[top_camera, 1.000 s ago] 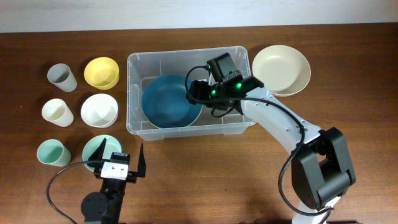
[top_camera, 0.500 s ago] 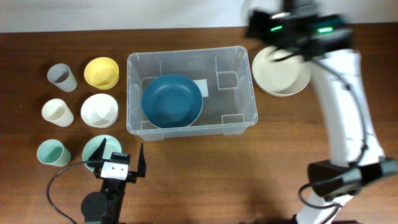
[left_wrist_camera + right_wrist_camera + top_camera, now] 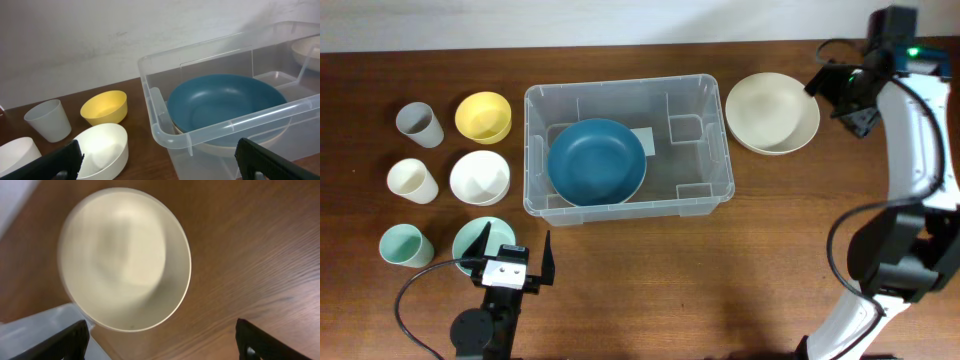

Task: Pack container
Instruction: 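Move the right gripper to the rim of the cream plate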

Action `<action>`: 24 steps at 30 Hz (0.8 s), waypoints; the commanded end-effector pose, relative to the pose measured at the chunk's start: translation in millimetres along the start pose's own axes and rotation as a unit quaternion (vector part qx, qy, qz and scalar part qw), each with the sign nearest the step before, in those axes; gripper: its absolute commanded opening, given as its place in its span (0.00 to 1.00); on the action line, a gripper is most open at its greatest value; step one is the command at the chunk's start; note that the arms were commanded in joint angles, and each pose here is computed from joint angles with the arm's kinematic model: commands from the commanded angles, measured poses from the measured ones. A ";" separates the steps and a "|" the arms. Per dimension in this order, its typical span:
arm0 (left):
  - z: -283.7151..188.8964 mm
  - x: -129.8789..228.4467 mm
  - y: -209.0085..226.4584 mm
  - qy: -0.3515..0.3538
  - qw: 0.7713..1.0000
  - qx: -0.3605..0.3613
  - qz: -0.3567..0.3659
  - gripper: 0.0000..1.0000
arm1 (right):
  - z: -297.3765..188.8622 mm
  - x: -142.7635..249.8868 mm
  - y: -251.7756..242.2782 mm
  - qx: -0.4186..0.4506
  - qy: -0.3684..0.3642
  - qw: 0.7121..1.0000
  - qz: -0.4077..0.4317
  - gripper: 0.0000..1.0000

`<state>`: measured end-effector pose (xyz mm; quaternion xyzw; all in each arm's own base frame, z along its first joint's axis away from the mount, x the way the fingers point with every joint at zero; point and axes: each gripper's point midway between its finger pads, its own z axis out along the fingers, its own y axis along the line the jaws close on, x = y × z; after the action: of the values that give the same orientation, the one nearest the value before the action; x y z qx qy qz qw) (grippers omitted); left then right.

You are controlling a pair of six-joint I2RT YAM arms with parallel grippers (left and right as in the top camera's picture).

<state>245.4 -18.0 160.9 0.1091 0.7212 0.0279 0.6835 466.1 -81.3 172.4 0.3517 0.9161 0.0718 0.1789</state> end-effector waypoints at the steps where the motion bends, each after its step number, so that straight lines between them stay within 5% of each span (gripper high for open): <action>1: -0.1 1.9 1.6 0.002 1.000 -0.004 0.004 1.00 | 32.5 14.1 -1.9 0.001 0.034 0.999 0.002 0.89; 24: -0.2 1.8 1.7 0.002 1.000 -0.004 0.004 1.00 | 131.7 38.2 -26.0 0.048 0.112 0.993 0.001 0.89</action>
<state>245.4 -18.0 160.9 0.1092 0.7212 0.0277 0.6835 475.6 -78.3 45.2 0.3571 0.9290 0.0663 0.0713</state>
